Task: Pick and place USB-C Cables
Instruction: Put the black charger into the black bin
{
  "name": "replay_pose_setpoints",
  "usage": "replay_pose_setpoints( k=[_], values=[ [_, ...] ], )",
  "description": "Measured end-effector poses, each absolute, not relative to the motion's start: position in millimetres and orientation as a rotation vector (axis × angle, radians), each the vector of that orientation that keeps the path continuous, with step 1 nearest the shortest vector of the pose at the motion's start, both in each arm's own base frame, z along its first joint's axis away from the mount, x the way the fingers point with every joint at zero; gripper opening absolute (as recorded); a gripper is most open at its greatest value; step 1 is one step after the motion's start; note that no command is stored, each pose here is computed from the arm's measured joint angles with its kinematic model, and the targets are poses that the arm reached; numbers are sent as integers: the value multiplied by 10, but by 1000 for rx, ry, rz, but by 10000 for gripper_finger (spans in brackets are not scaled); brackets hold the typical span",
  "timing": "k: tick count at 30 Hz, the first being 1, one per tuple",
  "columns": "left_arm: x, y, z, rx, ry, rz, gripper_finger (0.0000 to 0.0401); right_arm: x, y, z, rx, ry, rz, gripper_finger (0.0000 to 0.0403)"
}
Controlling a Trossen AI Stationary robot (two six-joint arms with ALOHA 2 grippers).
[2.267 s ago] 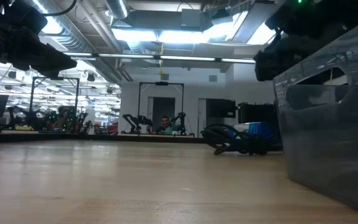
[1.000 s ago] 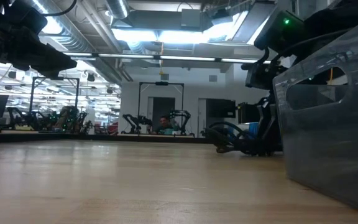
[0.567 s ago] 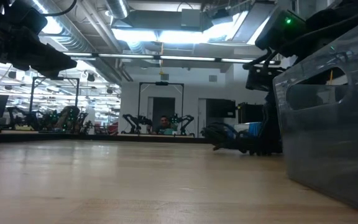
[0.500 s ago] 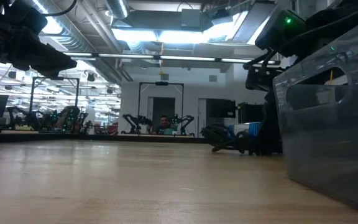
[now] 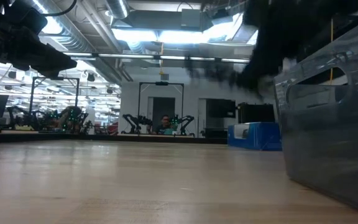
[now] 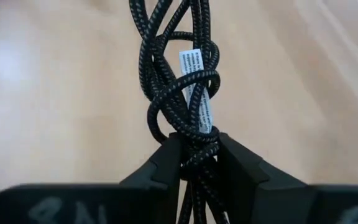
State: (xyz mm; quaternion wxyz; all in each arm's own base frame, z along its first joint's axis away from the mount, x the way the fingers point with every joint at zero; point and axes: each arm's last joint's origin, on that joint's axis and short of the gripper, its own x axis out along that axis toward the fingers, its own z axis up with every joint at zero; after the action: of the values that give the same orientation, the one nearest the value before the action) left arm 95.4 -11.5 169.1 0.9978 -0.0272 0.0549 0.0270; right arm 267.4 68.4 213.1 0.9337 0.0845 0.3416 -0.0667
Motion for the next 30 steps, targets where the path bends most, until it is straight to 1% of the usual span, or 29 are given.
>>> replay_pose_setpoints(
  k=[2,3,8,11,14,17,23,26,30],
  values=[
    [954,-115,1691,-55,110,54,96,2656,858,2347,249,624,-29,83],
    [954,-115,1691,-54,110,54,96,2623,947,2406,282,619,21,83],
    [954,-114,1690,-55,110,55,96,2393,1420,2471,436,686,190,83],
    [954,-114,1690,-73,110,57,96,2210,1684,2415,539,763,223,82],
    [955,-115,1689,-85,110,57,96,2057,1898,2352,595,784,185,82],
    [955,-115,1689,-100,110,58,96,1932,2019,2268,603,797,100,82],
    [955,-114,1689,-104,109,59,96,1826,2044,2138,615,794,-82,82],
    [955,-114,1689,-107,109,60,96,1829,2064,2074,654,848,-94,83],
    [955,-114,1689,-107,109,61,96,1831,2107,1980,680,942,-84,123]
  ],
)
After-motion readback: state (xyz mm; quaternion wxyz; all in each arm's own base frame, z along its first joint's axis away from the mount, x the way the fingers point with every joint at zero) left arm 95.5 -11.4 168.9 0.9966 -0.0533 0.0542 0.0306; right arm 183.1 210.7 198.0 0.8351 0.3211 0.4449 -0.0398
